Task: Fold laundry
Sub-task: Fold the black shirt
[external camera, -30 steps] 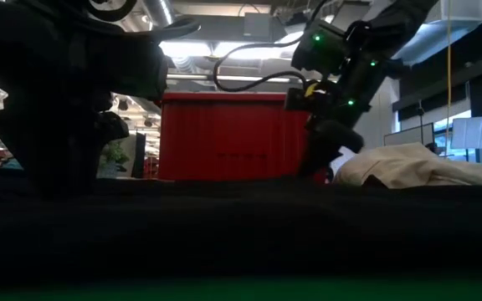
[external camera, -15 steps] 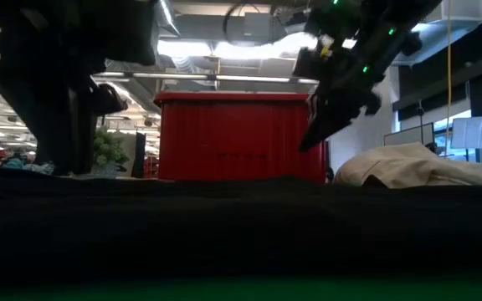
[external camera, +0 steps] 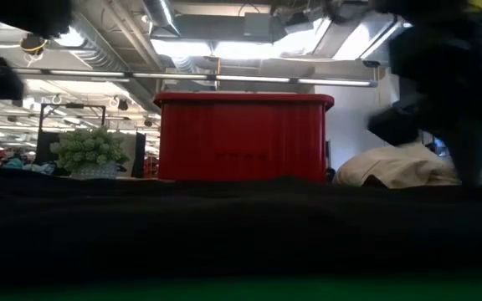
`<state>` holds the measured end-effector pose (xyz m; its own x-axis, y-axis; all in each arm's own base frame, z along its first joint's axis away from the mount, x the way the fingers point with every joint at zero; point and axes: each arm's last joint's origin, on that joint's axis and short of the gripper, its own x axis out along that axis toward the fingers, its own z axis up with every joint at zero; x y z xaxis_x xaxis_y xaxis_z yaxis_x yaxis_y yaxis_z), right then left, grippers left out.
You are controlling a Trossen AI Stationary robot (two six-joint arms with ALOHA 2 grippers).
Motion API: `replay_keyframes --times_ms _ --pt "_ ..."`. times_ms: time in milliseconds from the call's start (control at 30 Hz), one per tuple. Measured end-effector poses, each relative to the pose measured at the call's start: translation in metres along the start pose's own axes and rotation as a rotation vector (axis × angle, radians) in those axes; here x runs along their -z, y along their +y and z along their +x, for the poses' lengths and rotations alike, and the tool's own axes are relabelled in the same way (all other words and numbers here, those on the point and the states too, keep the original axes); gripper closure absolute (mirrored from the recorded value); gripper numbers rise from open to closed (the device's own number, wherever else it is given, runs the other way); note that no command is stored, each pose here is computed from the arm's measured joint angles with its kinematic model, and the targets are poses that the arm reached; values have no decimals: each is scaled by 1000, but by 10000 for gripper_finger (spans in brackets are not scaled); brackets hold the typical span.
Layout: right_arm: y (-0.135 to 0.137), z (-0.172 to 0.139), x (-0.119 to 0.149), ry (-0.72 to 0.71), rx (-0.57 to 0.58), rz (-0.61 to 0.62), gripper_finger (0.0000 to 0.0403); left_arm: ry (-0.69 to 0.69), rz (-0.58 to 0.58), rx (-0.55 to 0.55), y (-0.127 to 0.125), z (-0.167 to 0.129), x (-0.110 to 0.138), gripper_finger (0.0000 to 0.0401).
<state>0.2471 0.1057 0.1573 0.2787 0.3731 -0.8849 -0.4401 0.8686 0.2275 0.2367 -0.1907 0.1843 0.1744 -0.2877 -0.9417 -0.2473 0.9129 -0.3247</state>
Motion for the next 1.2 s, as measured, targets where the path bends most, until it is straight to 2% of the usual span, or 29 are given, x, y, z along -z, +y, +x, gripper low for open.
replay_keyframes --times_ms 367,633,867,1067,1200 --pt "34 12 18 120 -78 90 403 154 -159 60 -32 4 54 311" --pt "28 9 28 213 20 128 403 232 -248 55 -41 5 79 313" --pt "23 6 33 273 47 179 403 225 -250 47 -44 5 87 313" --pt "21 6 33 271 92 178 403 91 -228 16 -43 9 83 313" --pt "20 6 33 262 151 184 403 155 -201 -32 -42 29 86 314"
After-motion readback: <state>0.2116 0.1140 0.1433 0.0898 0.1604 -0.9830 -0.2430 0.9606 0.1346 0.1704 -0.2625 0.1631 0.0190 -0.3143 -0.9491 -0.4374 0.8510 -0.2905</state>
